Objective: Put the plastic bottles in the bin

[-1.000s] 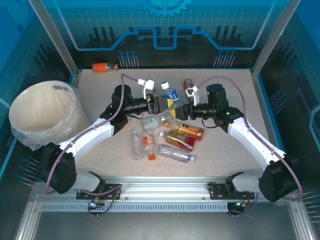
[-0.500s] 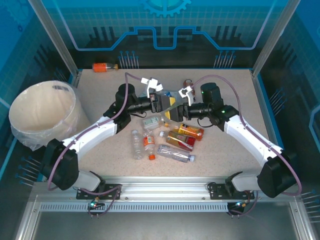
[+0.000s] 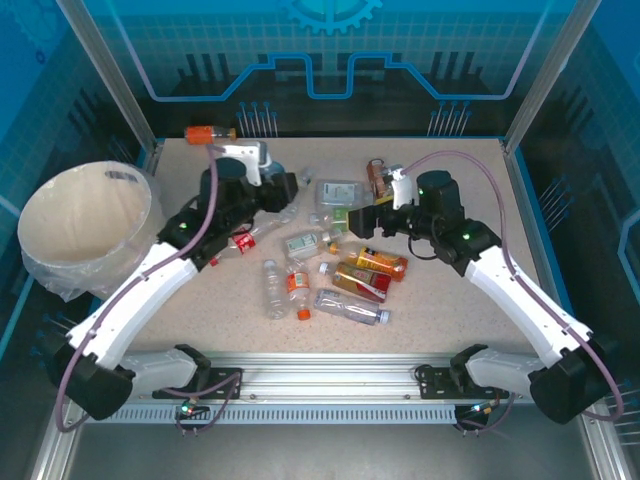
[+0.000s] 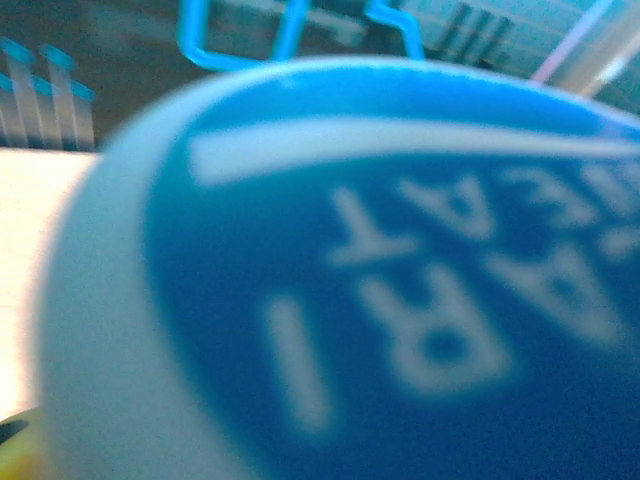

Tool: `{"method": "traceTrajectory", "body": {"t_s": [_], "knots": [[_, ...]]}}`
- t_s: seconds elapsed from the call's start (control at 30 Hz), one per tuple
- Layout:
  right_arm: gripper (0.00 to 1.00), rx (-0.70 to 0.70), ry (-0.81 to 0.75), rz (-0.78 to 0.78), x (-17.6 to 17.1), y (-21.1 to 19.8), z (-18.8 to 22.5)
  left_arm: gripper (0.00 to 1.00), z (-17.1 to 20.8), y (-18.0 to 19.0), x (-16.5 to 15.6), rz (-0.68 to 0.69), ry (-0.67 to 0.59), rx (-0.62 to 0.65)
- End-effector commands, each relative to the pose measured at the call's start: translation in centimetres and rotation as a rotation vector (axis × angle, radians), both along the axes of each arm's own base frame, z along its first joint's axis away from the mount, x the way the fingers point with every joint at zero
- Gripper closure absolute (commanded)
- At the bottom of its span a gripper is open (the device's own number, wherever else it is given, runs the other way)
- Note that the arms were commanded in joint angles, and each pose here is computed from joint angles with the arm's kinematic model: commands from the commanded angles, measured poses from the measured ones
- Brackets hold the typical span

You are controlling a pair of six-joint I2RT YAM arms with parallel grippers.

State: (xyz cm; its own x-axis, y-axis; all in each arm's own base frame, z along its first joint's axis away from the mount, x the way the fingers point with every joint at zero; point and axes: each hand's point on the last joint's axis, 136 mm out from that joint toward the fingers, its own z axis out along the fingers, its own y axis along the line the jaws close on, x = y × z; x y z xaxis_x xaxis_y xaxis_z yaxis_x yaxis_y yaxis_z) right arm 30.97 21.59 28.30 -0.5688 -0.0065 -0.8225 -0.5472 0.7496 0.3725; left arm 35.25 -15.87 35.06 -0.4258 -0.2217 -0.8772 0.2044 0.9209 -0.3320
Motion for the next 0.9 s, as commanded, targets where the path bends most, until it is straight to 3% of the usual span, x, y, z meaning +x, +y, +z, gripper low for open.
{"method": "traceTrajectory", "body": {"t_s": [0.0, 0.33, 0.47, 0.7, 0.87], "knots": [[0.00, -0.054, -0.117, -0.120, 1.2, -2.1, 1.0, 0.50, 1.9, 7.7, -2.2, 0.240, 0.002, 0.240], [0.00, 0.026, -0.275, -0.199, 1.3, -3.9, 3.3, 0.50, 6.8, 21.8, -6.3, 0.699, -0.012, 0.463], [0.00, 0.062, -0.266, -0.287, 1.5, -5.6, 2.4, 0.49, 5.9, 26.1, -7.2, 0.829, 0.088, 0.511], [0.00, 0.087, -0.210, -0.422, 1.4, -8.7, 1.1, 0.50, -0.3, 31.7, -8.3, 0.881, 0.338, 0.208], [0.00, 0.020, -0.167, -0.341, 1.1, -7.9, 0.5, 0.51, -3.3, 32.8, -7.4, 0.853, 0.396, -0.017]]}}
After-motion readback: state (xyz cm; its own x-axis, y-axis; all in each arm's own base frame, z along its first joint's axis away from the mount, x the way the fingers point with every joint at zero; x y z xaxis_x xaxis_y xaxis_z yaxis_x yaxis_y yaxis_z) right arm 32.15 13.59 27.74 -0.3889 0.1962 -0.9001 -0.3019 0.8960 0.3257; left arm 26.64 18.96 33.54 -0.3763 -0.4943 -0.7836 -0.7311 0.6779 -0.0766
